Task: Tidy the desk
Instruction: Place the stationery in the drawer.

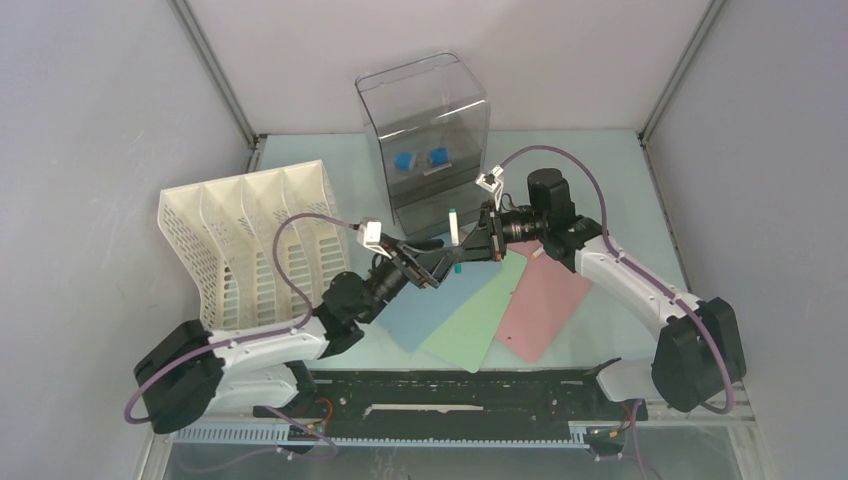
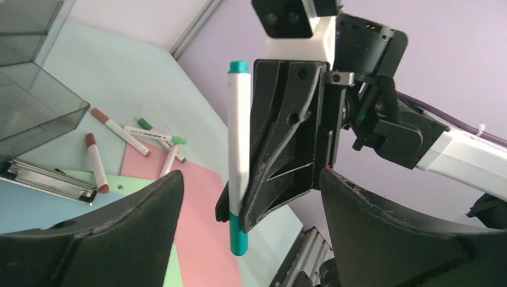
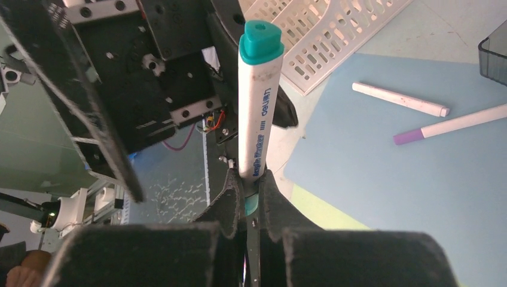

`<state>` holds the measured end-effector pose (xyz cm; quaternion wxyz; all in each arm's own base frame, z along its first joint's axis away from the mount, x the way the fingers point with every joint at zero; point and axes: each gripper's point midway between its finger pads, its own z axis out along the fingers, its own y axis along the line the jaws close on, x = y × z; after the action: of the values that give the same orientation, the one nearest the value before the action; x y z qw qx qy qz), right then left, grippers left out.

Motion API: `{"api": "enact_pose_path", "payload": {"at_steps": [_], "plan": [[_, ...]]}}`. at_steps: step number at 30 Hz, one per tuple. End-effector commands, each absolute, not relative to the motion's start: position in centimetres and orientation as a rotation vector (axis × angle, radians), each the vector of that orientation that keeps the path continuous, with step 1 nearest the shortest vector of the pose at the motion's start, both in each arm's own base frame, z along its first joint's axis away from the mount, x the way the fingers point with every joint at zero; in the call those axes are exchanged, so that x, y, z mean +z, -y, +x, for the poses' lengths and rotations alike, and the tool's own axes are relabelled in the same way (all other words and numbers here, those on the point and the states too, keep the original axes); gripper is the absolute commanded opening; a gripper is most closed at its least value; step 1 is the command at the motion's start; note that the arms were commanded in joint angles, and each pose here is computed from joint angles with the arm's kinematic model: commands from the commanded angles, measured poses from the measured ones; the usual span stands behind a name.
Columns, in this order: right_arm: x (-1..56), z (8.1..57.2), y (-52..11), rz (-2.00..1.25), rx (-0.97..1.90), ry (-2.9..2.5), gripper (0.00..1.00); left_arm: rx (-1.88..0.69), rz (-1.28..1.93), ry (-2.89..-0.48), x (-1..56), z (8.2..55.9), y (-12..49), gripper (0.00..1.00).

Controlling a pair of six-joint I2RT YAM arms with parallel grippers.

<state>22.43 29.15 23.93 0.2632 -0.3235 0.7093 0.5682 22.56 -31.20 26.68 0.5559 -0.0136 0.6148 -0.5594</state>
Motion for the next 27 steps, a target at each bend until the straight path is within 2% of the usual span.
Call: {"api": "enact_pose_path", "payload": {"at_steps": [1, 4, 15, 20, 27], "plan": [[24.5, 22.8, -29.0, -0.943, 1.491, -1.857, 0.0, -1.177, 0.041, -1.439, 27.4, 22.5, 29.2, 0.92], [24.1, 23.1, -28.6, -1.007, 1.436, -1.847, 0.0, -1.078, 0.082, -1.462, 26.6, 22.3, 27.6, 1.0], [23.2, 24.2, -24.8, -1.247, 1.177, -1.813, 0.0, -0.846, 0.143, -1.643, 21.4, 22.1, 23.0, 1.0], [22.6, 26.7, -23.5, -1.293, 0.932, -1.842, 0.0, -0.81, 0.141, -1.69, 19.5, 21.7, 21.7, 1.0], [21.2, 32.1, -22.7, -1.523, 0.337, -1.814, 0.0, -0.793, 0.142, -1.726, 17.6, 21.1, 21.0, 1.0]]}}
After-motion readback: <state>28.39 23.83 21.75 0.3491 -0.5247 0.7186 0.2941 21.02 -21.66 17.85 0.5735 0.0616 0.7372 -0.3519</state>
